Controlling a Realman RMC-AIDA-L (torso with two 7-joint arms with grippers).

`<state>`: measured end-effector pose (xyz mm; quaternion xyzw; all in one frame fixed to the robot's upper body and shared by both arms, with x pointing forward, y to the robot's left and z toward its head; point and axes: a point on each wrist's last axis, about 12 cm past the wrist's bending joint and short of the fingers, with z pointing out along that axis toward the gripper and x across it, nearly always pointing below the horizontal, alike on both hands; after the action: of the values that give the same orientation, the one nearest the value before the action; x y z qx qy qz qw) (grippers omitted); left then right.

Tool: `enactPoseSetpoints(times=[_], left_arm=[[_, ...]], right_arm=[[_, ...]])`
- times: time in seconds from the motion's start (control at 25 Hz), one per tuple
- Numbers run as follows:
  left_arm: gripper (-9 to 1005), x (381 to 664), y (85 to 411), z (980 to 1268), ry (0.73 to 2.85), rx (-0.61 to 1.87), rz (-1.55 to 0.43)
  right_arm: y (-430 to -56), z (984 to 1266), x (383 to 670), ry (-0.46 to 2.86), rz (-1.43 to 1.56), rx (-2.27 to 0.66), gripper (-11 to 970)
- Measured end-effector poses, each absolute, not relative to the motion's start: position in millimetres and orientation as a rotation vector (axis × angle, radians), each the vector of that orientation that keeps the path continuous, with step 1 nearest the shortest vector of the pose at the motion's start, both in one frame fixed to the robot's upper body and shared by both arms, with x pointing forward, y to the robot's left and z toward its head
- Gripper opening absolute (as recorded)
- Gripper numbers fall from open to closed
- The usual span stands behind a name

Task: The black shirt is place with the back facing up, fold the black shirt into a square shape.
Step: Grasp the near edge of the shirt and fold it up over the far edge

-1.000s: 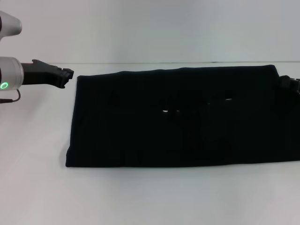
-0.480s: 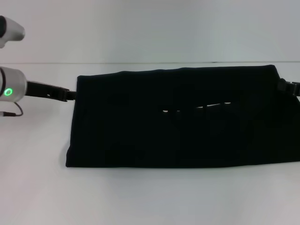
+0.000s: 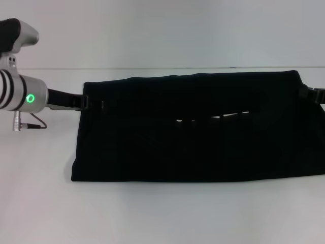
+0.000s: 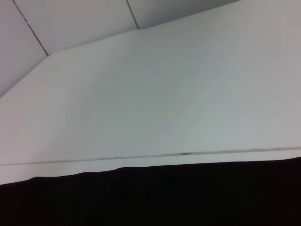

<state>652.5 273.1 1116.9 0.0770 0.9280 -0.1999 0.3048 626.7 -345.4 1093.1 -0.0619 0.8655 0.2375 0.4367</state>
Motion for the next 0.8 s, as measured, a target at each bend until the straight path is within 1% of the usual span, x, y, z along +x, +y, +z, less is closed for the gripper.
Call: enactPoseSetpoints(times=[0.04, 0.48, 0.8], left_arm=[[635, 653, 271, 1115, 2.460, 0.192, -0.533], [862, 652, 256, 1101, 2.470, 0.160, -0.543], [845, 651, 243, 1095, 2.480, 0.196, -0.548]], right_arm=[[-345, 1093, 627, 2.153, 0.591, -0.154, 46], [-341, 1094, 629, 2.152, 0.592, -0.170, 46], [-341, 1094, 630, 2.153, 0.587, -0.168, 46]])
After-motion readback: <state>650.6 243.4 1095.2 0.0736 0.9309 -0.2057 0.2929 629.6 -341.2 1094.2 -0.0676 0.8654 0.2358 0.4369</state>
